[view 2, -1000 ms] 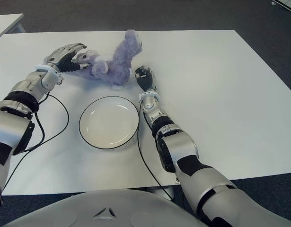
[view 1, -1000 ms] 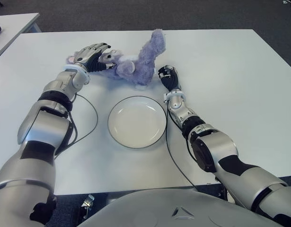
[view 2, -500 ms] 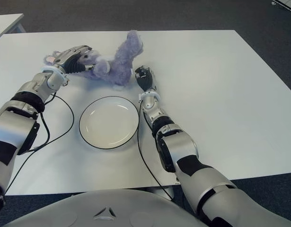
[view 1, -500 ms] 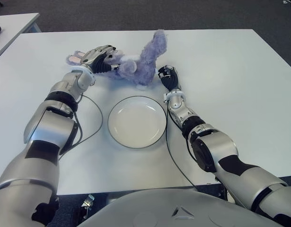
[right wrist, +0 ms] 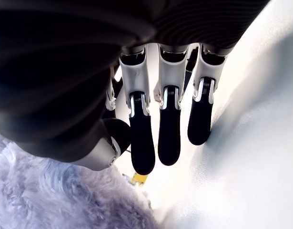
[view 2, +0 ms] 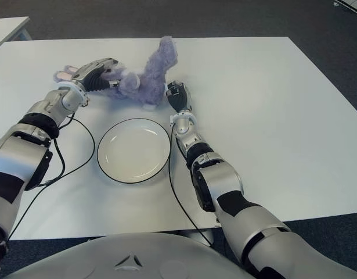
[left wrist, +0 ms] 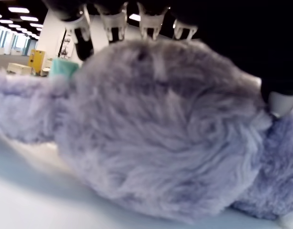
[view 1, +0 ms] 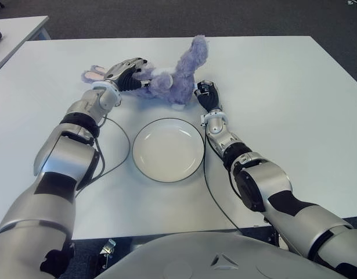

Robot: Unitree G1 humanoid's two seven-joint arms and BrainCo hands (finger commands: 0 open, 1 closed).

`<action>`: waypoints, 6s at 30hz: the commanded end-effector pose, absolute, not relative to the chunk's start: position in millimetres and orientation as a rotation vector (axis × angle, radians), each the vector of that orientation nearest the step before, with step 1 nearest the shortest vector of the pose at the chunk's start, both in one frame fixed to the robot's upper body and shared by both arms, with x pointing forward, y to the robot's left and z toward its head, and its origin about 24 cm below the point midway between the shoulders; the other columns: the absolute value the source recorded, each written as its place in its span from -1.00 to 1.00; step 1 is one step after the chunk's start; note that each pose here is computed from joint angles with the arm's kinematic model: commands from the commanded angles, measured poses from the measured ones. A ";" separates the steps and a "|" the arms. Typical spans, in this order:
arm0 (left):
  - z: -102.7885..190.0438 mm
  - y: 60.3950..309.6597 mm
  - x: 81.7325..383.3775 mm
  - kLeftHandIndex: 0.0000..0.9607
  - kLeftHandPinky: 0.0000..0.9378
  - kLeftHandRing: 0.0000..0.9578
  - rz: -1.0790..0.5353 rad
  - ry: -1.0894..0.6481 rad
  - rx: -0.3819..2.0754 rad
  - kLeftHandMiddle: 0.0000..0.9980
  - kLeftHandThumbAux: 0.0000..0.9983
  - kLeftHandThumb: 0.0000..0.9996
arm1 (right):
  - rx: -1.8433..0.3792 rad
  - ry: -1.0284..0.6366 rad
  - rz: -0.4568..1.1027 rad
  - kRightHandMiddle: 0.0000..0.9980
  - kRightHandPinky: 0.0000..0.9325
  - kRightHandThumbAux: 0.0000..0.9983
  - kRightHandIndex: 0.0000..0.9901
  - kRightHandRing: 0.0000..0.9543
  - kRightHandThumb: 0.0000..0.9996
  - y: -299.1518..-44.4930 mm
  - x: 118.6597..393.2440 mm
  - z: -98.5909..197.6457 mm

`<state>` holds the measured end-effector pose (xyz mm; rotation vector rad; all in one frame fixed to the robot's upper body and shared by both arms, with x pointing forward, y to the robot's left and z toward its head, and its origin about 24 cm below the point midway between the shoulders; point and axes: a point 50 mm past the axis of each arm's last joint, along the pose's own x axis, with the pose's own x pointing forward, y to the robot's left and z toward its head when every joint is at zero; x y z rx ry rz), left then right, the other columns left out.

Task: Put the doll into the plate.

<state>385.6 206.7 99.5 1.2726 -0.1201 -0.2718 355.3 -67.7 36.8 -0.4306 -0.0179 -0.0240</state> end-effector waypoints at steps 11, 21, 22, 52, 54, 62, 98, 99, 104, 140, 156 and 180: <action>42.9 196.0 363.3 -1.00 -1.00 -1.00 -0.371 0.047 1.175 -1.00 -0.29 -0.55 | -0.431 0.393 0.103 0.58 0.75 0.47 -0.17 0.74 0.40 -40.8 290.5 -48.4; 35.8 195.2 359.4 -1.00 -1.00 -1.00 -0.368 0.068 1.130 -1.00 -0.23 -0.51 | -0.432 0.384 0.095 0.57 0.79 0.47 -0.17 0.74 0.40 -41.5 290.0 -48.4; 35.3 195.3 359.1 -1.00 -1.00 -1.00 -0.367 0.070 1.128 -1.00 -0.23 -0.51 | -0.432 0.383 0.094 0.58 0.79 0.47 -0.17 0.74 0.40 -41.5 290.1 -48.4; 9.3 204.4 346.4 -0.98 -0.92 -1.00 -0.311 0.201 1.177 -1.00 -0.27 -0.33 | -0.464 0.384 0.090 0.58 0.83 0.47 -0.17 0.74 0.39 -44.2 291.1 -48.5; 7.9 205.0 345.7 -0.96 -0.87 -1.00 -0.308 0.215 1.174 -1.00 -0.28 -0.28 | -0.468 0.384 0.092 0.59 0.83 0.47 -0.17 0.74 0.39 -43.7 291.6 -48.0; 3.1 208.4 344.1 -0.82 -0.71 -0.79 -0.299 0.292 1.125 -0.86 -0.27 0.00 | -0.466 0.376 0.081 0.60 0.85 0.47 -0.17 0.77 0.39 -45.6 290.4 -49.0; -1.6 221.8 339.9 0.32 0.70 0.60 -0.314 0.414 1.073 0.51 -0.27 0.35 | -0.435 0.385 0.071 0.61 0.85 0.47 -0.17 0.78 0.40 -47.2 289.3 -50.4; -1.6 222.0 339.9 0.34 0.71 0.62 -0.314 0.416 1.072 0.54 -0.25 0.32 | -0.437 0.384 0.070 0.61 0.86 0.47 -0.17 0.79 0.40 -47.3 289.1 -50.6; -2.1 223.9 339.8 0.38 0.72 0.65 -0.307 0.439 1.072 0.58 -0.22 0.30 | -0.444 0.378 0.072 0.61 0.86 0.47 -0.17 0.79 0.40 -46.8 289.4 -50.0; 44.3 236.6 366.8 0.59 0.78 0.74 -0.066 0.290 1.161 0.66 0.32 0.91 | -0.456 0.391 0.088 0.61 0.83 0.47 -0.17 0.77 0.39 -42.3 290.0 -49.1; 79.2 243.7 380.4 0.61 0.75 0.76 -0.008 0.169 1.213 0.68 0.31 0.92 | -0.447 0.394 0.092 0.50 0.70 0.48 -0.17 0.63 0.39 -40.5 290.4 -48.2; 144.7 248.5 393.5 0.62 0.74 0.75 0.047 -0.084 1.372 0.69 0.31 0.92 | -0.423 0.369 0.080 0.61 0.84 0.47 -0.17 0.78 0.41 -37.9 289.4 -46.7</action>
